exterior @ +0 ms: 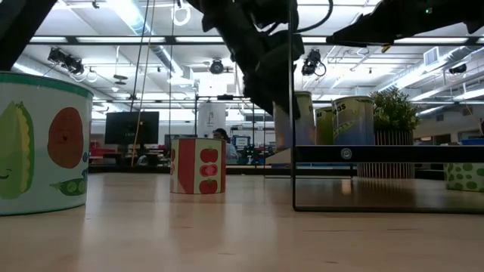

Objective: Pick and place cans onto a shelf
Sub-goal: Put the canned peaches on the shelf

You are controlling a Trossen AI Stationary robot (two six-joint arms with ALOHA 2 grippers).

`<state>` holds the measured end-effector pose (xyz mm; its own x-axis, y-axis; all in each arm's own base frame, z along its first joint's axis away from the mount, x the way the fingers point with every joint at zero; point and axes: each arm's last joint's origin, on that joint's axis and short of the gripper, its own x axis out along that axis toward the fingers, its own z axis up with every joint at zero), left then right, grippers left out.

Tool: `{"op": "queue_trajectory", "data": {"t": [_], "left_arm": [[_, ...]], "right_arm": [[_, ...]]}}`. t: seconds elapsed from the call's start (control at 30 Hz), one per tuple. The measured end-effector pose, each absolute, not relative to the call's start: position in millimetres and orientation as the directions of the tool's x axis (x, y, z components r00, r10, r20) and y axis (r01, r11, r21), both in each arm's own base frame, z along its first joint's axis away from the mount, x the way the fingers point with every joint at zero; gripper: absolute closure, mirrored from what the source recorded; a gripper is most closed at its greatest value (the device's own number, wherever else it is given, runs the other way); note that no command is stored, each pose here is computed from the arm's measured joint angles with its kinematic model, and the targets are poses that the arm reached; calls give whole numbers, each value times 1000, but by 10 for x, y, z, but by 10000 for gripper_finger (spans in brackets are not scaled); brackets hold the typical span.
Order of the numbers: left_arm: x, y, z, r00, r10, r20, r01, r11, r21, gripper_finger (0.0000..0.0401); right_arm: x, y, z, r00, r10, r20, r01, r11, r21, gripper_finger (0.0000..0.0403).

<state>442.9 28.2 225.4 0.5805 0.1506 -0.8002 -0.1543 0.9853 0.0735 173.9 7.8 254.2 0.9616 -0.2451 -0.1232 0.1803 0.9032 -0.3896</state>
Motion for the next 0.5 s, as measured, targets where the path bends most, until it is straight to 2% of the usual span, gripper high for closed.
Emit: {"op": "queue_trajectory", "data": {"t": [0.3, 0.5], "left_arm": [[4474, 273, 2211, 587, 167, -792, -135, 985, 107, 10], [4449, 255, 2248, 577, 205, -791, -135, 979, 154, 7]], "right_arm": [[1739, 80, 2539, 962, -243, -127, 177, 903, -391, 21], [1739, 80, 2536, 961, -243, -130, 176, 904, -390, 21]]}}
